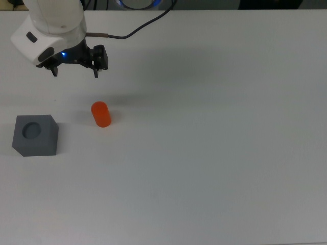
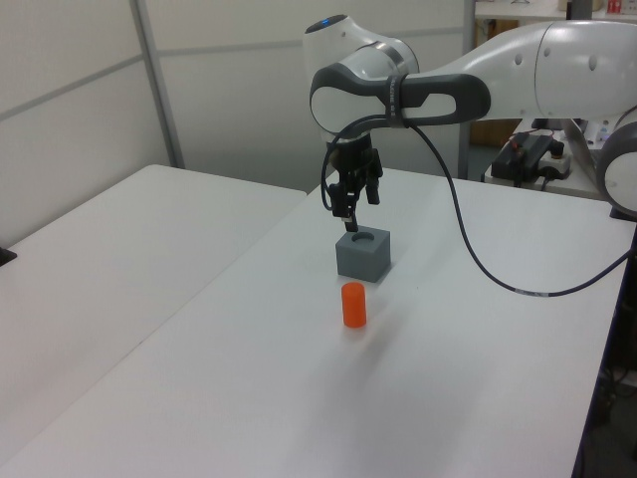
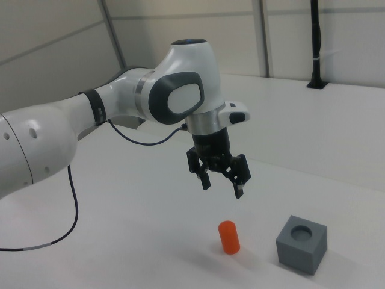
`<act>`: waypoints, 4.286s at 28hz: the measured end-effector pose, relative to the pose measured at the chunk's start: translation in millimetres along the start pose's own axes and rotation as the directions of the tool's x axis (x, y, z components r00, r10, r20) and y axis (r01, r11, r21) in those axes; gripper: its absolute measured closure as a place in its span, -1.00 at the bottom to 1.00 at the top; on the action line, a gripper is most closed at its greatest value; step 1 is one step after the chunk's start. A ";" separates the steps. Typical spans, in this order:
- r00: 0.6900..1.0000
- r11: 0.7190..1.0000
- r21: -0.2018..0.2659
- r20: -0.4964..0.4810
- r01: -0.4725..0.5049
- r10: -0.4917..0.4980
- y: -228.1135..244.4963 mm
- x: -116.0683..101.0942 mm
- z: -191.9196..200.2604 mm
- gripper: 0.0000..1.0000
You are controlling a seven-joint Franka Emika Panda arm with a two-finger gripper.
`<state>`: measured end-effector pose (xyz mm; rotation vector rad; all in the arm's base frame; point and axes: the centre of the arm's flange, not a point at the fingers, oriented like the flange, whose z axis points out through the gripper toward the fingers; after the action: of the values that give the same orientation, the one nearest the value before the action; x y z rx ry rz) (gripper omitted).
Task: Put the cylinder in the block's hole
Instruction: 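Lower the open gripper down around the orange cylinder, then close the gripper on the orange cylinder, then lift the cylinder and carry it over the grey block's hole, then align and lower the cylinder into the hole of the grey block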
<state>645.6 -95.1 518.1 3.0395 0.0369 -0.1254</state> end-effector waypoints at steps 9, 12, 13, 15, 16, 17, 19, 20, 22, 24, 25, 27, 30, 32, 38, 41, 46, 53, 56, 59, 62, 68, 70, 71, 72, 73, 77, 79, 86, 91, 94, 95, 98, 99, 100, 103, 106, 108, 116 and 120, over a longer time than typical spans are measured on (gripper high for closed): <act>0.998 0.999 0.009 0.043 0.051 -0.051 -7.5 2.5 23.3 -1.00; 0.995 0.998 0.012 0.072 0.062 -0.062 -11.3 6.8 40.9 -1.00; 0.995 0.998 0.011 0.077 0.064 -0.065 -12.2 8.7 45.7 -1.00; 0.994 0.998 0.008 0.079 0.069 -0.069 -13.8 14.0 56.1 -1.00; 0.994 0.997 0.006 0.079 0.072 -0.072 -14.7 16.8 61.4 -1.00; 0.994 0.997 0.005 0.081 0.076 -0.076 -15.7 19.6 67.6 -1.00; 0.993 0.996 0.002 0.084 0.086 -0.086 -18.7 25.4 82.7 -1.00; 0.993 0.996 0.001 0.082 0.089 -0.089 -20.4 27.9 89.3 -1.00; 0.992 0.995 -0.001 0.076 0.097 -0.096 -24.2 32.3 103.8 -1.00; 0.991 0.994 -0.001 0.077 0.108 -0.107 -30.5 36.3 121.8 -1.00; 0.991 0.994 -0.001 0.079 0.113 -0.112 -33.5 37.5 128.7 -1.00; 0.989 0.992 0.003 0.088 0.123 -0.123 -40.0 39.4 140.7 -1.00; 0.986 0.991 0.008 0.101 0.136 -0.136 -48.6 41.3 151.1 -1.00; 0.985 0.990 0.008 0.103 0.141 -0.141 -51.6 41.8 152.5 -1.00; 0.981 0.987 -0.022 0.112 0.159 -0.155 -52.3 41.6 152.9 -0.66; 0.981 0.987 -0.024 0.113 0.160 -0.157 -52.2 41.6 152.9 -0.37; 0.981 0.987 -0.024 0.111 0.161 -0.157 -52.1 41.7 151.8 -0.03; 0.993 0.993 0.017 0.041 0.113 -0.114 -40.4 47.3 123.5 -0.03; 0.998 0.997 0.055 -0.022 0.056 -0.055 -17.1 46.2 94.2 -0.03; 0.996 0.997 0.070 -0.083 -0.013 0.019 22.0 35.5 60.2 -0.03; 0.991 0.996 0.070 -0.113 -0.061 0.069 51.5 23.7 40.8 -0.03; 0.981 0.990 0.048 -0.134 -0.132 0.137 94.0 10.8 35.0 -0.03; 0.978 0.989 0.039 -0.147 -0.145 0.149 101.5 10.6 36.2 -0.03; 0.975 0.988 0.034 -0.155 -0.153 0.157 106.3 10.5 37.5 -0.03; 0.974 0.987 0.031 -0.160 -0.159 0.162 109.2 10.7 38.5 -0.03; 0.972 0.986 0.028 -0.167 -0.164 0.167 112.5 11.1 39.8 -0.03; 0.962 0.983 0.013 -0.202 -0.184 0.183 124.3 15.8 49.8 -0.03; 0.961 0.982 0.009 -0.204 -0.188 0.186 127.0 17.8 56.0 -0.03; 0.962 0.980 0.003 -0.189 -0.198 0.196 132.7 20.6 72.0 -0.03; 0.965 0.981 0.001 -0.176 -0.196 0.193 131.2 23.3 81.0 -0.03; 0.966 0.981 0.000 -0.170 -0.195 0.192 130.5 24.4 84.7 -0.03; 0.967 0.981 0.000 -0.170 -0.195 0.192 130.3 24.6 85.1 -0.03; 0.967 0.981 0.001 -0.168 -0.193 0.190 129.1 25.3 86.1 -0.03; 0.967 0.981 0.000 -0.168 -0.192 0.190 128.7 25.5 86.2 -0.03; 0.967 0.981 0.000 -0.168 -0.192 0.189 128.6 25.6 86.2 -0.03; 0.967 0.981 0.000 -0.168 -0.192 0.189 128.4 25.6 86.2 -0.03; 0.968 0.982 0.000 -0.168 -0.191 0.189 128.1 25.8 86.2 -0.03; 0.968 0.982 0.001 -0.168 -0.191 0.188 127.8 25.9 86.2 -0.03; 0.958 0.982 -0.016 -0.226 -0.188 0.179 126.6 34.4 86.2 -0.03; 0.956 0.983 -0.020 -0.233 -0.185 0.175 124.9 37.7 91.3 -0.03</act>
<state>679.3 -227.8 436.6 2.9796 -0.2170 0.2402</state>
